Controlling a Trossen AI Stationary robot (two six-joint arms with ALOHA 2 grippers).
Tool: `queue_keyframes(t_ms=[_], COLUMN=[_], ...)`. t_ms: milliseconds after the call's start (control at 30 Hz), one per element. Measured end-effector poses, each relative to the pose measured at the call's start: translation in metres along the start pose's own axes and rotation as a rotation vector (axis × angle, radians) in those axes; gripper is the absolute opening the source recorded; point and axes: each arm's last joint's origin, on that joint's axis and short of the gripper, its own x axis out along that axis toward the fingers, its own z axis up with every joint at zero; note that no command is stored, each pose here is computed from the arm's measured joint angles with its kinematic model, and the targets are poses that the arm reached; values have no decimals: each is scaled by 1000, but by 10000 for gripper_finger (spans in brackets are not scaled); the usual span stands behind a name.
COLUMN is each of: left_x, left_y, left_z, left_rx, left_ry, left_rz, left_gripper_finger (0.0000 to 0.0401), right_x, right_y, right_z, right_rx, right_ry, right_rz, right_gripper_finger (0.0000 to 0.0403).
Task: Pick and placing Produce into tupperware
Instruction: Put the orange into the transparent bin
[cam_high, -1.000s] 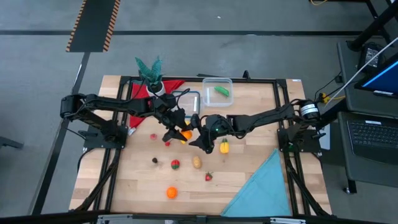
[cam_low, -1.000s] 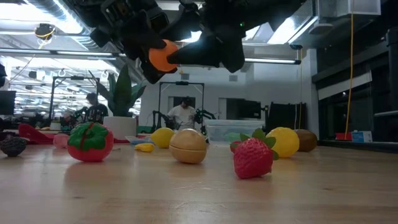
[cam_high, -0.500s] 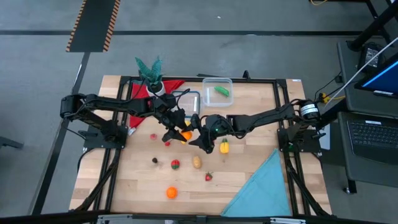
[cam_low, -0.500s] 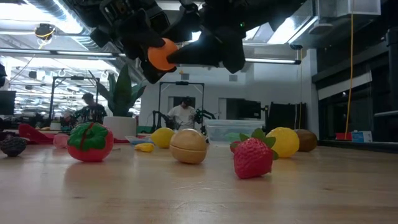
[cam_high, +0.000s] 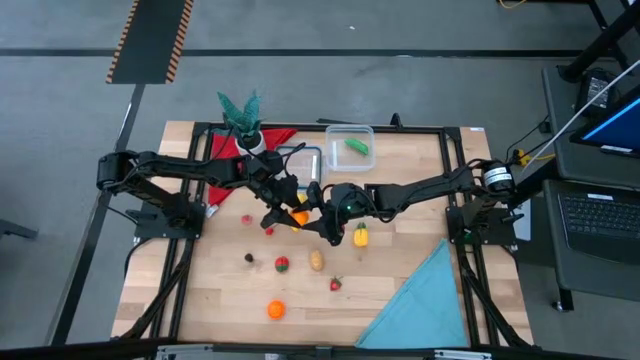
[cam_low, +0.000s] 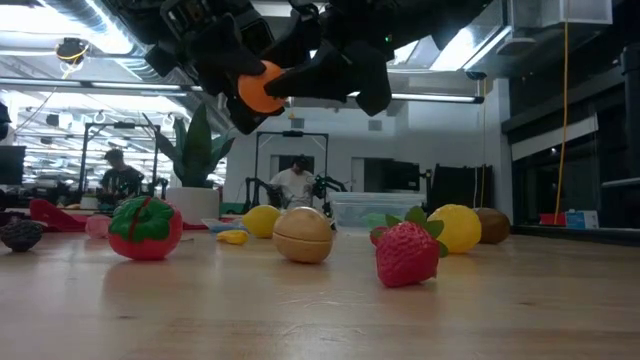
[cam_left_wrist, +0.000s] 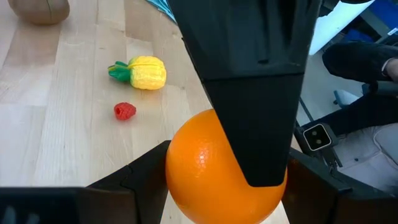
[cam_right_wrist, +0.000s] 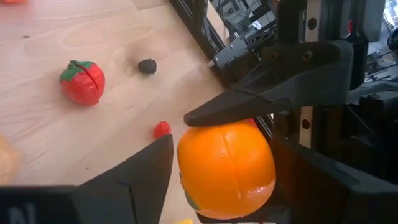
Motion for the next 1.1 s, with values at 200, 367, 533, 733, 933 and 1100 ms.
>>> queue_keyframes(t_ms=[200,367,533,733,933,1100], left_x=[0,0,0,0,0,0], left_y=[-1,-1,-2,-3,-3,-3], left_z=[1,1,2,5,5,4], left_rx=[-14,-20,-34,-34,-37,-42], left_ry=[-3,-5,-17,-37,-36,-30], left_rz=[-26,-30,-56,-83,-84,-81], left_gripper_finger=[239,239,239,239,239,239], right_x=[0,0,0,-1,-1,0], right_y=[0,0,-1,-1,-1,-1], right_z=[1,1,1,0,0,1], right_rx=[-1,-4,-5,-4,-4,-4], right_ry=[-5,-4,-6,-2,-3,-9], right_rz=[0,1,0,-1,-2,-12], right_gripper_finger=[266,266,266,266,251,214])
